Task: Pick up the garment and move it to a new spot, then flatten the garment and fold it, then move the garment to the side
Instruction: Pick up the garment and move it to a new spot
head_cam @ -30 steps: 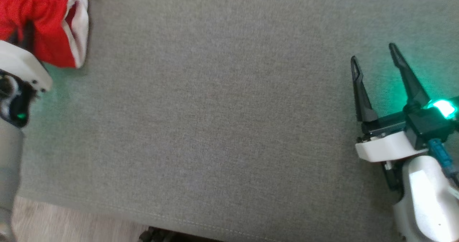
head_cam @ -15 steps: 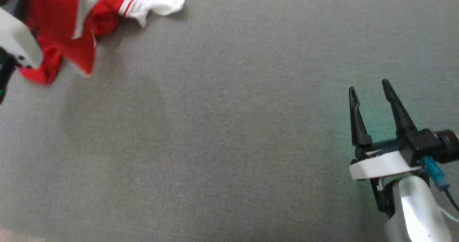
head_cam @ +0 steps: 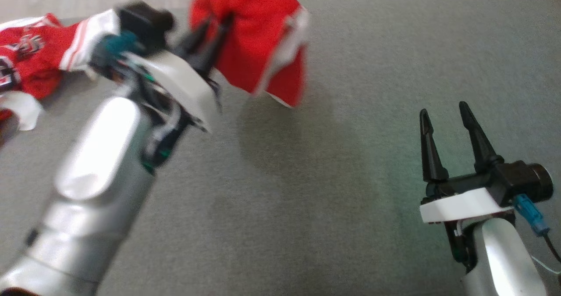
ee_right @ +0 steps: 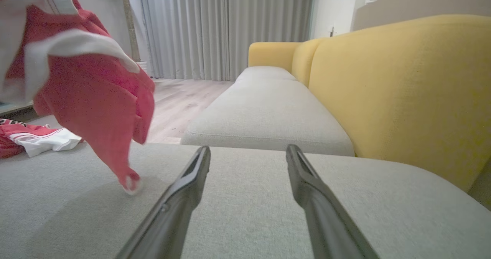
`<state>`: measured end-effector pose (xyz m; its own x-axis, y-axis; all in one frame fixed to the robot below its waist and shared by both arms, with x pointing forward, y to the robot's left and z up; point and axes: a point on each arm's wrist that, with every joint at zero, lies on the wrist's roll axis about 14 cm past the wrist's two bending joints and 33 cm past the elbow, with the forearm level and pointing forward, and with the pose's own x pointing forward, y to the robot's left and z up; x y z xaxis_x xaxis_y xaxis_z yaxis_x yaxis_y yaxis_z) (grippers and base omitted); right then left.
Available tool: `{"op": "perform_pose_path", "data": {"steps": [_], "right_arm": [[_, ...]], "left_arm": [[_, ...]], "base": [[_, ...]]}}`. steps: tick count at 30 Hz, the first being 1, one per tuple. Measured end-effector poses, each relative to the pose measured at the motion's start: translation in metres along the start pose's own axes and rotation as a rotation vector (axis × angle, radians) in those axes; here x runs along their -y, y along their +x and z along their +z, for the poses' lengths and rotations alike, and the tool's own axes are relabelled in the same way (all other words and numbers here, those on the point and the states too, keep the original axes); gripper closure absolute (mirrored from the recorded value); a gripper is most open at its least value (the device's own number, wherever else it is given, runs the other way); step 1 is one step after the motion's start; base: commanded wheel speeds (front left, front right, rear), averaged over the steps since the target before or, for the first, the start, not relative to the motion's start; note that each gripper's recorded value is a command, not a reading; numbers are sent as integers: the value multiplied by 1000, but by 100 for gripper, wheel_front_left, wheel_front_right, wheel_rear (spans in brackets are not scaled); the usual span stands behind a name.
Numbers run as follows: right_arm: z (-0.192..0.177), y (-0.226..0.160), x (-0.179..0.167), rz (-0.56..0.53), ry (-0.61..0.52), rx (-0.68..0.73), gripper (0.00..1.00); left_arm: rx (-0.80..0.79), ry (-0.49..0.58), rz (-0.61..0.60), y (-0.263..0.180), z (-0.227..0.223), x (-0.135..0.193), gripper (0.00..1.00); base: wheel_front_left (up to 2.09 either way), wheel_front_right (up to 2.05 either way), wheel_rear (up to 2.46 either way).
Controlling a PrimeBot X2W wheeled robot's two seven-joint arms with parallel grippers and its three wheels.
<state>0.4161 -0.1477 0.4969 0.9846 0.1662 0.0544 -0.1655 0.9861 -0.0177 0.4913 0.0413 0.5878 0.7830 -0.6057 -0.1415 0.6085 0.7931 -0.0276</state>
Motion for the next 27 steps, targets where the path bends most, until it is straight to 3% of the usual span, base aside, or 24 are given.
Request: {"op": "perform_pose_path", "data": {"steps": [6,13,15,16,17,18,27], "right_arm": [[-14,-7,14,-43,9,-42,0],[-31,-4,27,-74,7,-84,0],[-32,-2,28,-76,6,-86,0],[-32,-2,27,-73,6,-86,0],[-31,-1,26,-70,7,-84,0],[-30,-1,24,-66,8,-80,0],[-4,-4,15,-42,-19,-16,0]], "left_arm": [[-75,-59,-119,43,-71,52,100],[-200,-43,-125,57,-172,61,100],[-198,-51,-121,57,-179,63,100],[-186,-57,-117,57,-179,64,65],[-169,-61,-111,56,-176,65,13],[-153,-62,-104,55,-173,64,0],[-27,-102,-16,31,-131,57,0]], "base": [[0,0,0],[0,0,0],[0,0,0],[0,0,0],[0,0,0],[0,0,0],[0,0,0]]}}
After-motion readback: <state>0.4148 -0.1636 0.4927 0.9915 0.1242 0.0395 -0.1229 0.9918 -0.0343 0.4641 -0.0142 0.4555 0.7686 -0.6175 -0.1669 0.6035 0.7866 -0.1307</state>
